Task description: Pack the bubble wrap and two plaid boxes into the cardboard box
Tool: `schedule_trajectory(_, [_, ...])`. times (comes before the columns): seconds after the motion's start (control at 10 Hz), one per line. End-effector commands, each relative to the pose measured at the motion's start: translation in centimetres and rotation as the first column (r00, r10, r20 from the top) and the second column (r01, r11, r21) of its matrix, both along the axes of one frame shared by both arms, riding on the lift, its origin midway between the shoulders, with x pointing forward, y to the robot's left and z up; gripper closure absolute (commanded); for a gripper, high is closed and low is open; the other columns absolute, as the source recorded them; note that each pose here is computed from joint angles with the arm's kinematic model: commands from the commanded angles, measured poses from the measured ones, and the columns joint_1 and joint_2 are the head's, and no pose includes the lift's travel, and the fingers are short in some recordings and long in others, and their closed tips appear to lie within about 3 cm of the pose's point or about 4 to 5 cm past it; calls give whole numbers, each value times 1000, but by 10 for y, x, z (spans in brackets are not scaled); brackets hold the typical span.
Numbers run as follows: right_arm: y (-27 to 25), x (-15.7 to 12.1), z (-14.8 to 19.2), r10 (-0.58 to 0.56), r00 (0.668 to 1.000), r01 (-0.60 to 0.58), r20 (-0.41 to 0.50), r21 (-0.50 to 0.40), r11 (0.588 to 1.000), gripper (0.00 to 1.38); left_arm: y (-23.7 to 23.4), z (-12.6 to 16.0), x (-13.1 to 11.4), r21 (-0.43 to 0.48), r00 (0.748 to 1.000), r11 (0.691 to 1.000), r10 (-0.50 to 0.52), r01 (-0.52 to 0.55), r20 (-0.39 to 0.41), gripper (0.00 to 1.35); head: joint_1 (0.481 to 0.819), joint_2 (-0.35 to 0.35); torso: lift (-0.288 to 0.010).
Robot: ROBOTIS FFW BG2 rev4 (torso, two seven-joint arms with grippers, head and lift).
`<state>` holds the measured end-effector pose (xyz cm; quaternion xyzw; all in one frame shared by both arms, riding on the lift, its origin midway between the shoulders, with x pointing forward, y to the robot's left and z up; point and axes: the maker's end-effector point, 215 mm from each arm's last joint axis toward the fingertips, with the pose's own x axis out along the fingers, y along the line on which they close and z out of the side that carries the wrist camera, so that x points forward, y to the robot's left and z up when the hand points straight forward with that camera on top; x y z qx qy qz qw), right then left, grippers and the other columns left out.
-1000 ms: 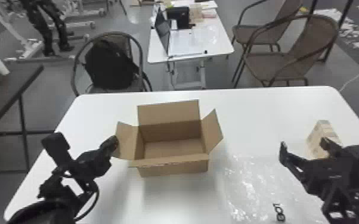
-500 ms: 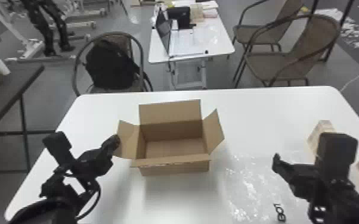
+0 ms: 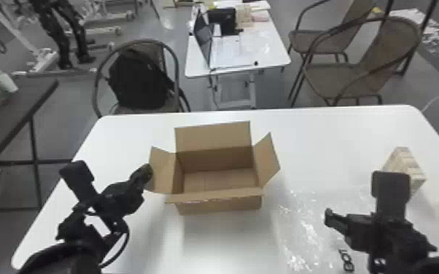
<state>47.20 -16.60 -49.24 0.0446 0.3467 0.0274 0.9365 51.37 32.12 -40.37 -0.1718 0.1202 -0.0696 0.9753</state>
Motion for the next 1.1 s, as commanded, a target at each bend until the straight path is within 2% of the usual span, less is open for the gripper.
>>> schedule_trajectory(0.0, [5,0,-11,23,998,-23,-65,4,1000,283,-2,-1,0,-3,1000,1000,-1,1,-1,1211,695,171,-71])
schedule_trajectory(0.3, [8,-7,-35,43,978,-41,-204,17,999,280,-2,-1,0,1,1000,1000,-1,1,-1,1211,695,178,-71])
schedule_trajectory(0.8, [4,-9,-60,50,951,-38,-304,45,998,309,-3,1,3,12,1000,1000,-4,4,5,1211,695,177,-71])
schedule_trajectory(0.9, [4,-11,-63,50,950,-38,-308,45,998,447,-3,2,3,15,1000,1000,-4,4,9,1211,695,177,-71])
schedule_trajectory(1.0, [4,-10,-60,48,954,-32,-295,58,998,785,-2,2,3,18,1000,1000,-1,1,11,1211,695,177,-71])
